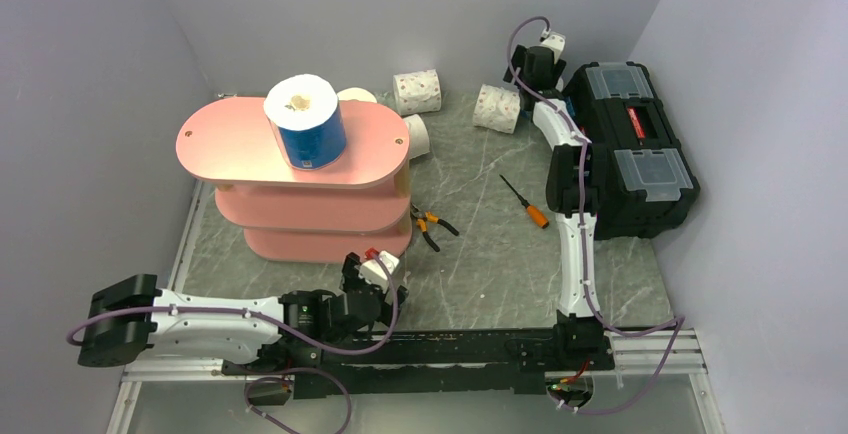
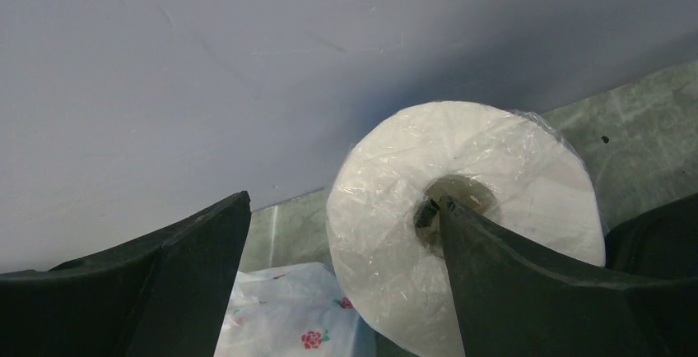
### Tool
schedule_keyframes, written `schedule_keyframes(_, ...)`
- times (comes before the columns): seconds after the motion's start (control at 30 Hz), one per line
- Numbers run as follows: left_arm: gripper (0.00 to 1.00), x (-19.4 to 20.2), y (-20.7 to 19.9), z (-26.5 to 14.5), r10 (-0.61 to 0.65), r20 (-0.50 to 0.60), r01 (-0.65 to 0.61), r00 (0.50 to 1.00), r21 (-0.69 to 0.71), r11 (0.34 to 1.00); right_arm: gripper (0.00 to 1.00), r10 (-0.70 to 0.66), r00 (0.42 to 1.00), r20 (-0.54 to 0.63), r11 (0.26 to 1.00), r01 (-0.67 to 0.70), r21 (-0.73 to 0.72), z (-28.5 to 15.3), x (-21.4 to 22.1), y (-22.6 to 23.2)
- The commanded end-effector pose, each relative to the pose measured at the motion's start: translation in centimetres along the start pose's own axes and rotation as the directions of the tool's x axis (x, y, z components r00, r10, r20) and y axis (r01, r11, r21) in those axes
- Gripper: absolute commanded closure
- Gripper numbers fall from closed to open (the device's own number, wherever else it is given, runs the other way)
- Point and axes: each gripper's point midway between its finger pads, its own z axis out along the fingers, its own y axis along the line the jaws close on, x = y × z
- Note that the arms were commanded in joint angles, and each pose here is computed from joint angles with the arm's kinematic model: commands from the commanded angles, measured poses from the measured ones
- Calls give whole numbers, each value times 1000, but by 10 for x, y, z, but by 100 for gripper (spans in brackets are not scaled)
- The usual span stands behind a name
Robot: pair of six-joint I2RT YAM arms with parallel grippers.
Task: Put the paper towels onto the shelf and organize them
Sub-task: Move the paper towel to the center of the board.
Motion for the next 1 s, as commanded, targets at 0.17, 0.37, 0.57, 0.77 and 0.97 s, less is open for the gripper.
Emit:
schedule_keyframes(0.17,1,-17,-9,6,5,39,-5,999,-7,1000,21,-35,999,-24,999,36,36,7,10,-11)
schedule_keyframes(0.37,1,-16,-6,6,2,42,-2,999,-14,1000,36,-46,998,-46,996,50,80,10,21,-21)
schedule_keyframes(0.57,1,-15,-6,8,12,37,-12,999,-18,1000,43,-57,997,-53,993,62,97,11,26,-25)
schedule_keyframes(0.77,1,-16,-5,8,9,42,-8,999,-20,1000,50,-85,995,-57,990,91,104,10,30,-29)
schedule_keyframes(0.97,1,-14,-4,8,9,36,-8,999,-28,1000,62,-79,995,-55,992,84,97,8,29,-28)
